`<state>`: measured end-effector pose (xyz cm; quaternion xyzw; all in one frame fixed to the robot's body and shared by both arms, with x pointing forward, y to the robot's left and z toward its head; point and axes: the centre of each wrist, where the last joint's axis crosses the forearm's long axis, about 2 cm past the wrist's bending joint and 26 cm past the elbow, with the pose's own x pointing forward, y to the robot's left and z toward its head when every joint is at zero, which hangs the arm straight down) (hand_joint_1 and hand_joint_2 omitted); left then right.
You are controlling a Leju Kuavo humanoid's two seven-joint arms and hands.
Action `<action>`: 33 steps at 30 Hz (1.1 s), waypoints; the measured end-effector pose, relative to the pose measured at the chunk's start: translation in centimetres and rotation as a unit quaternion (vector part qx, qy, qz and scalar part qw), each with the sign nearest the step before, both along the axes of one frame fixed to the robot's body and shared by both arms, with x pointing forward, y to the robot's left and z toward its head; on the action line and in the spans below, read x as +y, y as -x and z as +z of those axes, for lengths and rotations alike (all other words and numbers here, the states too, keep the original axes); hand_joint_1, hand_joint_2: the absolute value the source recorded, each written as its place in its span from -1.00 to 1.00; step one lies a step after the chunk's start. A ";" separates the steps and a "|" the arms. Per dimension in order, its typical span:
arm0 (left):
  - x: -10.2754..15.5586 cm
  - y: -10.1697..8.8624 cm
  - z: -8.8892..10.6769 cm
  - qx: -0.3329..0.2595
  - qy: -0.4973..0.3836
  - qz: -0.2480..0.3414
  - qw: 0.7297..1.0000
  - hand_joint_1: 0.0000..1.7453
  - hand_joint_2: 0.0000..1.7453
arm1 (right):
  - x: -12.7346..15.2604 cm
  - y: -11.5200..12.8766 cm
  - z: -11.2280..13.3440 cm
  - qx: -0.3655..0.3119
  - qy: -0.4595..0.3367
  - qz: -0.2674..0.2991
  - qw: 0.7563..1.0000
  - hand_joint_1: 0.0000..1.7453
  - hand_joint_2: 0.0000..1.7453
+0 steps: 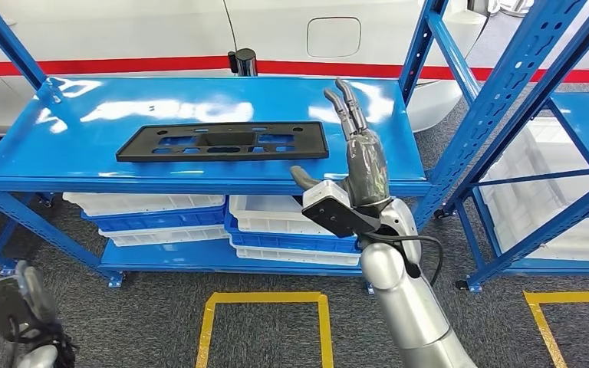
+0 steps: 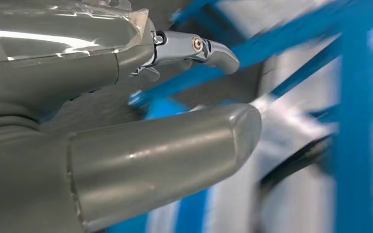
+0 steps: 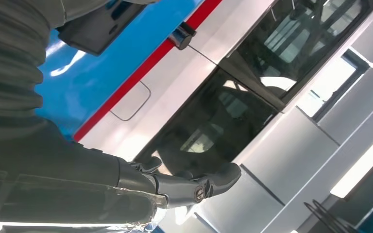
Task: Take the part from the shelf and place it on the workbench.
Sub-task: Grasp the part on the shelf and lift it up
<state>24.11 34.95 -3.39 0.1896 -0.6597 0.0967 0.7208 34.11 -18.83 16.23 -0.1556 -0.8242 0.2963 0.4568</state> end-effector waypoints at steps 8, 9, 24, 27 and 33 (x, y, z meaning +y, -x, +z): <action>-4.6 4.8 -3.3 0.090 0.029 -0.051 0.994 -1.00 -1.00 | -1.4 2.3 -2.0 0.010 -0.025 -0.032 0.999 -1.00 1.00; -4.8 5.1 -3.4 0.094 0.031 -0.052 0.994 -1.00 -1.00 | -1.6 2.4 -2.1 0.011 -0.027 -0.034 0.999 -1.00 1.00; -6.5 7.0 -4.3 0.124 0.053 -0.065 0.989 -1.00 -1.00 | -3.2 3.5 -3.0 0.014 -0.034 -0.054 0.998 -1.00 1.00; -6.6 7.1 -4.4 0.125 0.055 -0.066 0.988 -1.00 -1.00 | -3.4 3.5 -3.0 0.013 -0.036 -0.054 0.998 -1.00 1.00; -6.9 7.8 -4.7 0.130 0.068 -0.072 0.987 -1.00 -1.00 | -3.8 3.5 -3.0 0.008 -0.042 -0.052 0.998 -1.00 1.00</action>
